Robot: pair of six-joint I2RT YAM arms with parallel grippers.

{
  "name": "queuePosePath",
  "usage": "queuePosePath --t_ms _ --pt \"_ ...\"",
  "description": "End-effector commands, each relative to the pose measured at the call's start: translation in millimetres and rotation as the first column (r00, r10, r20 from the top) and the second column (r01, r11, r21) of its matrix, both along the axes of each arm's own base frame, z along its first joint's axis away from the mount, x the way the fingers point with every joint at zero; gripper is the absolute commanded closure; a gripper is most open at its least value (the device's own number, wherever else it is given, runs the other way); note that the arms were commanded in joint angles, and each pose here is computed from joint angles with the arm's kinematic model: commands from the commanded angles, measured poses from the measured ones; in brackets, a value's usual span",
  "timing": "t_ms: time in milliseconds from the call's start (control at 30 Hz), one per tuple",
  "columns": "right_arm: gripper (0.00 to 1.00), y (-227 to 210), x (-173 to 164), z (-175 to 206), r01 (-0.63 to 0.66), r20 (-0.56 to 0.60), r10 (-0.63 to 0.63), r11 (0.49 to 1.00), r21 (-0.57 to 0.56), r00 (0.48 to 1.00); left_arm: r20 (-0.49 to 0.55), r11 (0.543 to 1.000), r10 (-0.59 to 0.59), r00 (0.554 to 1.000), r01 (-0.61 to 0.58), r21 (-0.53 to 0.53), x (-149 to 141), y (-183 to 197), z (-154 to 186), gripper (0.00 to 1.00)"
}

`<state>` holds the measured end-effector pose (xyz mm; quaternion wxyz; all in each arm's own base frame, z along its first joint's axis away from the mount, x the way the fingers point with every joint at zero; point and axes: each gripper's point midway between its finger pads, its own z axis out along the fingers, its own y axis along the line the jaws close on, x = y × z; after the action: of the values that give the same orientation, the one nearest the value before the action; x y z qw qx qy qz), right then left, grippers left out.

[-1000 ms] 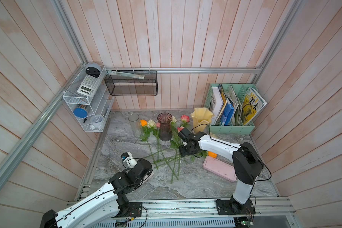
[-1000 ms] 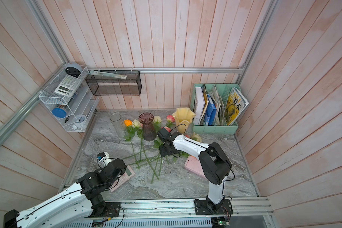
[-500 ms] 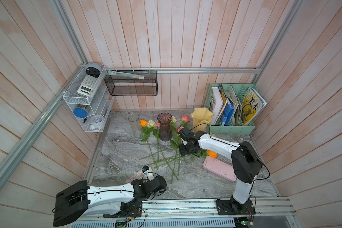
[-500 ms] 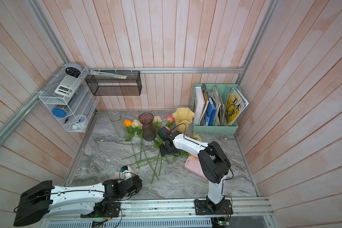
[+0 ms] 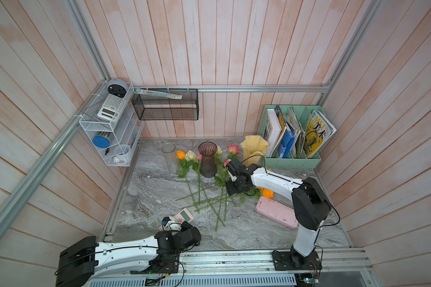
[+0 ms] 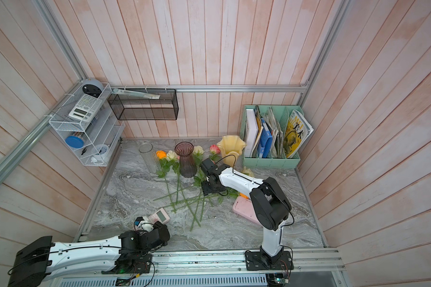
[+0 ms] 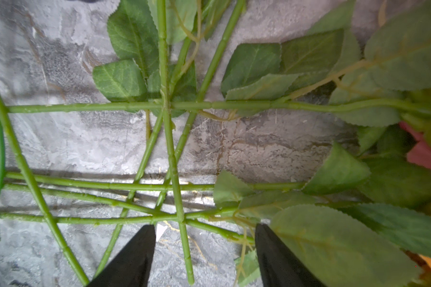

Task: Arrange the flowers in different vases according to their colors
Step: Move the distractor to the center of the board.

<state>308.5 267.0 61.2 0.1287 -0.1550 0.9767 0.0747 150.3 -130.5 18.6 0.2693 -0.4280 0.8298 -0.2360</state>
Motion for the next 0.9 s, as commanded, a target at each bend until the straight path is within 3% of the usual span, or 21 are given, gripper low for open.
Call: queuePosePath --t_ms 0,167,500,867 --pt "0.3 4.0 1.3 -4.9 -0.017 -0.012 0.017 1.0 0.017 1.0 0.033 0.981 0.161 0.986 -0.164 0.107 0.0 52.0 -4.1 1.0" --pt "0.3 9.4 3.4 -11.9 -0.025 -0.028 0.025 0.999 0.024 0.999 0.027 0.973 0.219 0.975 -0.22 0.07 5.1 64.2 -21.0 1.0" --pt "0.3 12.1 4.4 -16.9 -0.034 -0.041 0.035 0.999 0.025 0.999 -0.006 0.937 0.331 0.943 -0.328 0.123 24.1 94.7 -29.3 1.0" --pt "0.3 9.8 5.0 -8.7 -0.03 -0.028 0.031 0.999 0.033 0.999 0.01 0.926 0.326 0.945 -0.322 0.197 43.8 109.9 -5.2 1.0"
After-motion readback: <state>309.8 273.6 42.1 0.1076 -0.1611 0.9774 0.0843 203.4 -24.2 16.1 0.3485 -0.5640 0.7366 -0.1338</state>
